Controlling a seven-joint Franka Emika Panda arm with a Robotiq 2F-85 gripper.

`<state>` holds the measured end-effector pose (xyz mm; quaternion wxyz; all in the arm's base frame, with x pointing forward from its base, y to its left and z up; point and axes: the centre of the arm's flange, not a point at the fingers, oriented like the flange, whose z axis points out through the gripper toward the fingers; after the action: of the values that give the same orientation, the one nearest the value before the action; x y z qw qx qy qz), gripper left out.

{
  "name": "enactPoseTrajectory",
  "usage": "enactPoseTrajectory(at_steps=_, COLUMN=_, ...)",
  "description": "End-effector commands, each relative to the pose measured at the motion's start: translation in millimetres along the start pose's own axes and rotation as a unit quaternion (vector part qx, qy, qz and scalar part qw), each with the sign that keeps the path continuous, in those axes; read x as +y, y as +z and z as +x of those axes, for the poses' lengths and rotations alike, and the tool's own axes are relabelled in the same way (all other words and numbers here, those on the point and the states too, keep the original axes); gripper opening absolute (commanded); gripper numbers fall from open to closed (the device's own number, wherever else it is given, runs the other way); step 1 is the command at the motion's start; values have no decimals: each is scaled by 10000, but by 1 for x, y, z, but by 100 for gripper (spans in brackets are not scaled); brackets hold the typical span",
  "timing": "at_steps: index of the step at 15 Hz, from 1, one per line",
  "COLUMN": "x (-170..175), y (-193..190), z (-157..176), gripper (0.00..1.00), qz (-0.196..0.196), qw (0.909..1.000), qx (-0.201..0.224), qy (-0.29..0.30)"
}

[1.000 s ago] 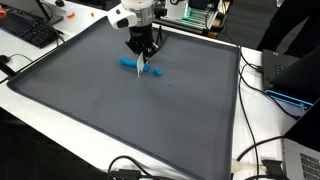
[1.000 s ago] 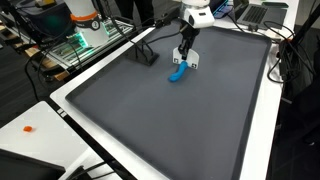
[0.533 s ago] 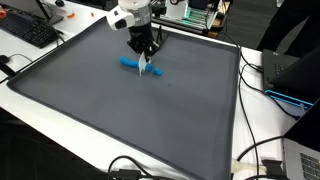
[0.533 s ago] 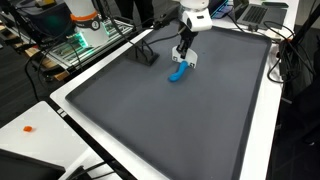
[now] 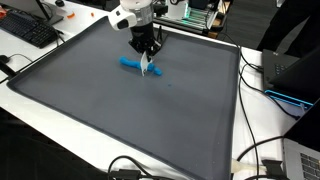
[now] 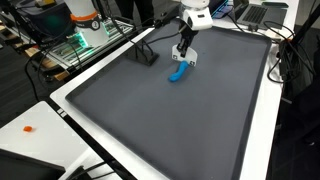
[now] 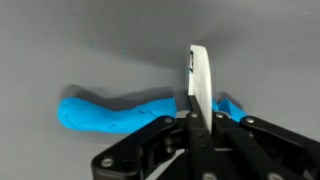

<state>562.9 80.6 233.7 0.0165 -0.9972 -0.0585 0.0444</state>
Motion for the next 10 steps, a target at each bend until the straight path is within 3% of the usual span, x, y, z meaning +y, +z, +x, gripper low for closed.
enactPoseTrajectory(at_steps=1, x=-1, y=-14, z=-5, gripper=1, qz=-74, qw=9999, qx=-10, qy=-69)
enactPoseTrajectory(at_steps=10, x=7, y=-48, z=0, gripper=1, qz=-372, qw=9987, qx=259, qy=-244)
